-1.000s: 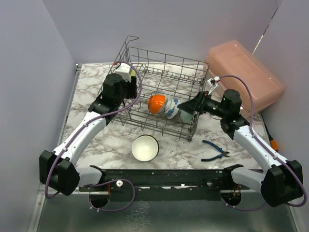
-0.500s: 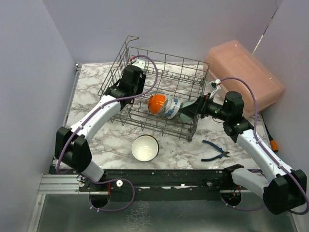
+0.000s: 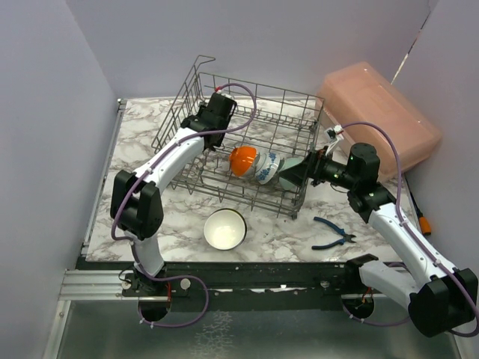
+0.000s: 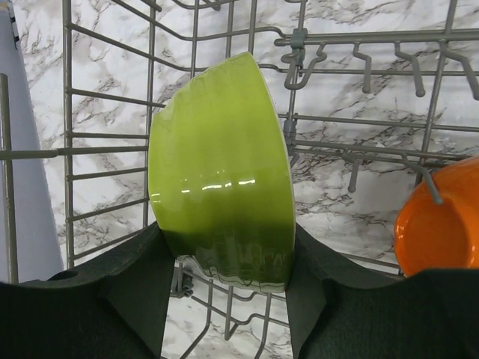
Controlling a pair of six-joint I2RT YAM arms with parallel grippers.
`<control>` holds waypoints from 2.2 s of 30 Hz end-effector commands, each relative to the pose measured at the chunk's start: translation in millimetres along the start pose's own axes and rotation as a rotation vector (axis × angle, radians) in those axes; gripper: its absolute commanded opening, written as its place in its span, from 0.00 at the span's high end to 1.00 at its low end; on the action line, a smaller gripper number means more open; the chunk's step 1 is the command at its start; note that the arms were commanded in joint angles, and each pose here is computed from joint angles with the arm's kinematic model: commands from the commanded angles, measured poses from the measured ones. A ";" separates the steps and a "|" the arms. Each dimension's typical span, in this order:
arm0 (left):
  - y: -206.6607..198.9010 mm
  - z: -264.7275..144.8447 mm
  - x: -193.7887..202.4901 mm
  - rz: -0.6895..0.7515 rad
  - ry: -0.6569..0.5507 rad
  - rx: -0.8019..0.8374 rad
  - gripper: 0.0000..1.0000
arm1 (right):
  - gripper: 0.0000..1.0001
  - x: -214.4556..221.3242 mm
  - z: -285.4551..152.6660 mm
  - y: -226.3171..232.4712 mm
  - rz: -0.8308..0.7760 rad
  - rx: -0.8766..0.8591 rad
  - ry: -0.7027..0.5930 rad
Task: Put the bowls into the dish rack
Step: Turn the bowl upside down on the dish rack.
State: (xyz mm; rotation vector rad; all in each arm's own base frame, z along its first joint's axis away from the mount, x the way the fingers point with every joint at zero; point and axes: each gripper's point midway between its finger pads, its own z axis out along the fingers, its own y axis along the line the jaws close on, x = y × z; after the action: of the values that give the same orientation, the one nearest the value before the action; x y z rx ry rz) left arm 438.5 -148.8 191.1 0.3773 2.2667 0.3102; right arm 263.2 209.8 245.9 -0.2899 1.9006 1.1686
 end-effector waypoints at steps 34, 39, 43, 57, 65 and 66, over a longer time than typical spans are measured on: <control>33.6 43.4 62.3 0.201 0.251 -0.270 1.00 | 0.00 6.6 1.2 -1.3 0.050 0.000 0.049; 27.0 45.8 66.8 0.207 0.260 -0.232 0.85 | 0.00 5.9 0.8 -0.2 0.051 -0.002 0.048; 25.4 48.2 71.5 0.214 0.273 -0.225 0.77 | 0.00 6.2 0.5 -0.3 0.054 -0.001 0.047; 23.2 47.6 71.1 0.191 0.274 -0.190 0.23 | 0.00 6.1 1.2 -0.6 0.055 -0.002 0.047; 22.0 42.3 65.1 0.162 0.252 -0.159 0.20 | 0.00 5.8 0.9 0.9 0.057 -0.008 0.047; 21.3 42.0 64.9 0.158 0.250 -0.154 0.20 | 0.00 5.8 1.0 0.8 0.059 -0.008 0.047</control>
State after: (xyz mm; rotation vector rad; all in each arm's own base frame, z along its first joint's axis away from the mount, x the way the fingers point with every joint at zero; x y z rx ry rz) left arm 436.1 -90.9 125.0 0.4638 2.4290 0.7325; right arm 263.5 210.6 234.9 -0.2624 1.9537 1.1825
